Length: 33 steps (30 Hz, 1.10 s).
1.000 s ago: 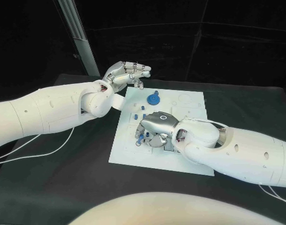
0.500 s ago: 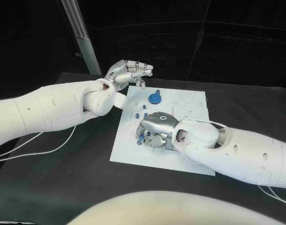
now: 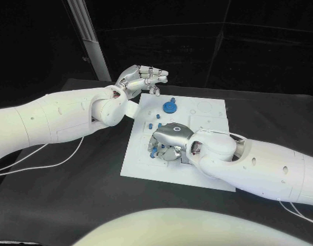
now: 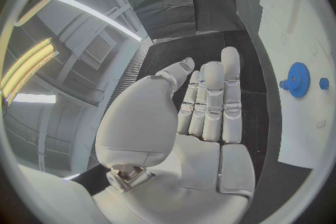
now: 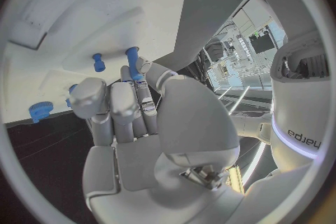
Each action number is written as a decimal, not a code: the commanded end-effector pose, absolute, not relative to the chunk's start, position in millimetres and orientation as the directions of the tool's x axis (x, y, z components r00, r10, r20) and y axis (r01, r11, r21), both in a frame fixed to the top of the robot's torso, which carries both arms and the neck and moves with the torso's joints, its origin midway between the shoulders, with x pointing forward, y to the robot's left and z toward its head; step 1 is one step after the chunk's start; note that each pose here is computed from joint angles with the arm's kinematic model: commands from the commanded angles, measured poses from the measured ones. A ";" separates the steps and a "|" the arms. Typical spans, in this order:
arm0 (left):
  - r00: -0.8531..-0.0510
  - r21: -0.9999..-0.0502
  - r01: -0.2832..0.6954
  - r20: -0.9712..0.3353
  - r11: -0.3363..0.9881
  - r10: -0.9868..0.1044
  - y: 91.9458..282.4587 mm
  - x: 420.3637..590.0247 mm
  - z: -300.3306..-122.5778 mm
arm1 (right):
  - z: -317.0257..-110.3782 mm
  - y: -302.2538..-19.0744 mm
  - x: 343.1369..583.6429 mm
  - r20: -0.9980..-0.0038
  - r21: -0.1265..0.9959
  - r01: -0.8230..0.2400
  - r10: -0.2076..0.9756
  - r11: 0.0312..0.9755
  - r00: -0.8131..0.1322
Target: Assemble the parts on the task board
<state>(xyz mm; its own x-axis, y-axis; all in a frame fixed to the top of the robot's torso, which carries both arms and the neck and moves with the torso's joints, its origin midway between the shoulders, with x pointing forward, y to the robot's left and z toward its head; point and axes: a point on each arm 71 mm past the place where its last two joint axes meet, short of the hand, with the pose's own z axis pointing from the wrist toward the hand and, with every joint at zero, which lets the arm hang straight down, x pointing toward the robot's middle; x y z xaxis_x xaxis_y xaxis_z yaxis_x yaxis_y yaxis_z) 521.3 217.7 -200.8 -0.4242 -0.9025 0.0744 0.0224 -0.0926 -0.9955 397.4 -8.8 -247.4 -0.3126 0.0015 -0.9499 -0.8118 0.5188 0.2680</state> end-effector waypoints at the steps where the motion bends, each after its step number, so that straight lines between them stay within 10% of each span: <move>1: -0.433 -0.994 0.029 0.079 -0.102 -0.898 216.5 521.3 -199.1 | -249.6 -8.4 398.2 -0.950 0.250 -0.816 -0.032 0.521 -0.311; 33: -0.433 -0.995 0.017 0.079 -0.096 -0.898 218.7 521.8 -200.1 | -242.5 -21.1 396.1 -0.944 0.329 -0.803 0.177 0.497 -0.278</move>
<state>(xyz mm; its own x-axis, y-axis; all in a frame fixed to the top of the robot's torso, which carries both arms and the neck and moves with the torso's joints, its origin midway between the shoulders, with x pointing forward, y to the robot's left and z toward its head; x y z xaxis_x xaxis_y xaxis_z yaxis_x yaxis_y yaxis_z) 521.7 219.0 -201.1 -0.4222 -0.9035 0.0735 0.0183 -0.0895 -0.9958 395.5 -20.5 -250.3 -0.2995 0.0797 -0.9508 -0.8024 0.5181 0.2962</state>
